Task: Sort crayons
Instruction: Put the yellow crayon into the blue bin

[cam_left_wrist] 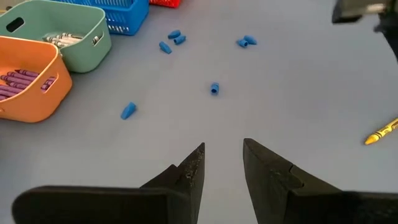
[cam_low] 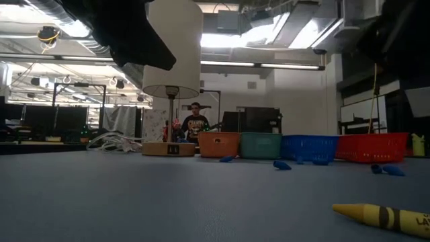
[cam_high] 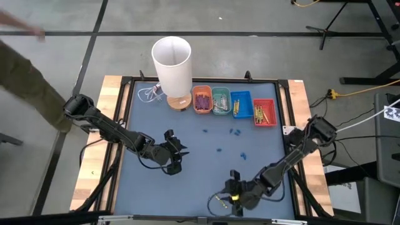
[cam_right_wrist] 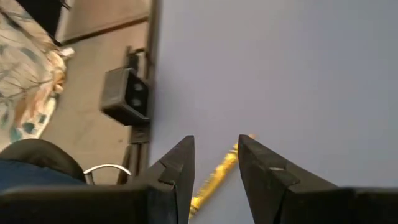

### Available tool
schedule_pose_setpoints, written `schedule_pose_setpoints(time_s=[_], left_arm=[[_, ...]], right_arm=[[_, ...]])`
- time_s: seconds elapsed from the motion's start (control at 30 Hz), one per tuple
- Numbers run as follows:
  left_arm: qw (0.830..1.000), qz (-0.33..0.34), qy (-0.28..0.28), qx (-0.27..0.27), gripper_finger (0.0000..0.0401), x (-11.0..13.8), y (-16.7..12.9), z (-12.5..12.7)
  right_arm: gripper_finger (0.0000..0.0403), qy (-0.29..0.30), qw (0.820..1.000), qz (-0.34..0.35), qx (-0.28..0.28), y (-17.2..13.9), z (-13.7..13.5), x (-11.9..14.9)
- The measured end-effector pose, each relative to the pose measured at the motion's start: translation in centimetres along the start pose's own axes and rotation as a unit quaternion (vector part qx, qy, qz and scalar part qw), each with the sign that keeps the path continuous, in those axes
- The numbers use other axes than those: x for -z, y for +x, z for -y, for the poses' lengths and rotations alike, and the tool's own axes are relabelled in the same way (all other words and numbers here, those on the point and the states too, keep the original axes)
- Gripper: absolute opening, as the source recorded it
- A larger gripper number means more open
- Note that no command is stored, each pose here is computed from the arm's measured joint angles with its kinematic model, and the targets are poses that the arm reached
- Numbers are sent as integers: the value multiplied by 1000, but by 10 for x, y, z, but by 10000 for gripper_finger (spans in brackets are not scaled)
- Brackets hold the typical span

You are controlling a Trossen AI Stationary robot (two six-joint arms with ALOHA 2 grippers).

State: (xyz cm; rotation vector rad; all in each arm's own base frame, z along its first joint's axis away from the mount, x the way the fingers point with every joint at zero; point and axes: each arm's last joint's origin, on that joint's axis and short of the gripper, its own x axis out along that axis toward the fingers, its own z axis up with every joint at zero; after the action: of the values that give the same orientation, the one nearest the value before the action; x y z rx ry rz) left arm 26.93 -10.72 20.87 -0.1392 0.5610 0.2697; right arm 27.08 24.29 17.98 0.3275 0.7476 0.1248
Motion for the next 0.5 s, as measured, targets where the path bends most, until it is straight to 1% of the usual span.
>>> schedule_pose_setpoints(time_s=[0.2,0.3,0.5], left_arm=[[1000,1,0,1,94,0,0,0],[1000,1,0,1,94,0,0,0],[1000,1,0,0,94,0,0,0]], right_arm=[[120,-8,1000,9,-27,15,-14,20],[120,-16,1000,-1,-26,20,-16,29],[120,-22,1000,-5,-17,27,-14,35]])
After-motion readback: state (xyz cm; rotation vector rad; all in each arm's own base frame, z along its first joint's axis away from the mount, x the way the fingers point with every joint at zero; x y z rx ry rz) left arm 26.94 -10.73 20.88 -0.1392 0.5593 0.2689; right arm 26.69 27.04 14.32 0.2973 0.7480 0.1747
